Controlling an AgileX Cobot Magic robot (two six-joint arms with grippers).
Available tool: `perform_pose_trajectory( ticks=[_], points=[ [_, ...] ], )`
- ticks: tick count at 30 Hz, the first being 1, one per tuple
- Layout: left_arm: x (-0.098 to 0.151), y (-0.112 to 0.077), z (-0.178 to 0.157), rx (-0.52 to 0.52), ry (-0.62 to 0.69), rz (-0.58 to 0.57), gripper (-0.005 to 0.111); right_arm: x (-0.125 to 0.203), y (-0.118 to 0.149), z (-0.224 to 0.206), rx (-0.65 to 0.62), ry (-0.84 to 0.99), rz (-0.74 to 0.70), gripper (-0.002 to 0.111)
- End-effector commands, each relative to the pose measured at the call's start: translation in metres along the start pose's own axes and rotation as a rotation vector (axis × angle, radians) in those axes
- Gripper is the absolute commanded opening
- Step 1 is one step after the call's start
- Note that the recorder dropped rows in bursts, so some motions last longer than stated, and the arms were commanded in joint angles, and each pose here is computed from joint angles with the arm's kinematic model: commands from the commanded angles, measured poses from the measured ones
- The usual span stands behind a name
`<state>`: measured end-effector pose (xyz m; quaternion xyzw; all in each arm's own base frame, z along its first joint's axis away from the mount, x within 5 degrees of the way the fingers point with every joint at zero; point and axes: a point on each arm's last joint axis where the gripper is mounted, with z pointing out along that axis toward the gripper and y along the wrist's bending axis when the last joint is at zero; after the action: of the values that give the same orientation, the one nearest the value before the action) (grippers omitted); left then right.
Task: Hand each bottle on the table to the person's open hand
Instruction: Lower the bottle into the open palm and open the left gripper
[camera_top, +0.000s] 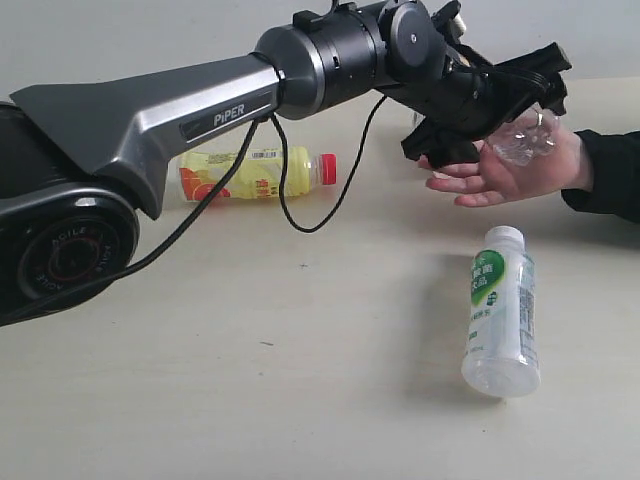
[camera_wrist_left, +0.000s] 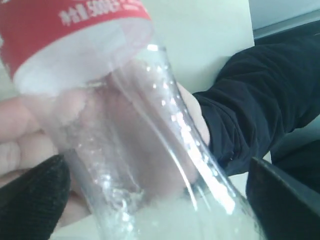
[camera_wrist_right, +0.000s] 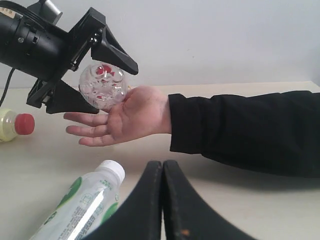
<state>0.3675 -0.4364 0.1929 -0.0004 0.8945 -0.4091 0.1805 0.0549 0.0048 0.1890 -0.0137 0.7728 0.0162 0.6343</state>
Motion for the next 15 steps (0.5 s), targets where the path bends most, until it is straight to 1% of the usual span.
perform_pose_trajectory(
  ticks=[1,3,4,6,8,10,11,15],
  points=[
    [-0.0008,-0.0027,-0.0053,-0.017,0.012,0.042,0.089,0.0007,-0.0006,0.0000,0.009,-0.008,-0.006,0.000],
    [-0.0005,-0.0022,-0.0053,-0.022,0.016,0.045,0.082,0.0007,-0.0006,0.0000,0.009,-0.008,-0.006,0.000],
    [0.0003,-0.0012,-0.0051,-0.029,0.023,0.046,0.074,0.0007,-0.0006,0.0000,0.009,-0.008,-0.006,0.000],
    [0.0012,-0.0003,-0.0048,-0.035,0.032,0.046,0.054,0.0007,-0.0006,0.0000,0.009,-0.008,-0.006,0.000],
    [0.0023,0.0005,-0.0049,-0.042,0.044,0.046,0.029,0.0007,-0.0006,0.0000,0.009,-0.008,-0.006,0.000],
    [0.0028,0.0002,-0.0049,-0.040,0.049,0.039,0.008,0.0007,-0.0006,0.0000,0.009,-0.008,-0.006,0.000],
    [0.0031,0.0003,-0.0049,-0.040,0.053,0.037,0.000,0.0007,-0.0006,0.0000,0.009,-0.008,-0.006,0.000],
    [0.0059,-0.0002,-0.0051,-0.036,0.082,0.010,0.002,0.0007,-0.0006,0.0000,0.009,-0.008,-0.006,0.000]
  ],
)
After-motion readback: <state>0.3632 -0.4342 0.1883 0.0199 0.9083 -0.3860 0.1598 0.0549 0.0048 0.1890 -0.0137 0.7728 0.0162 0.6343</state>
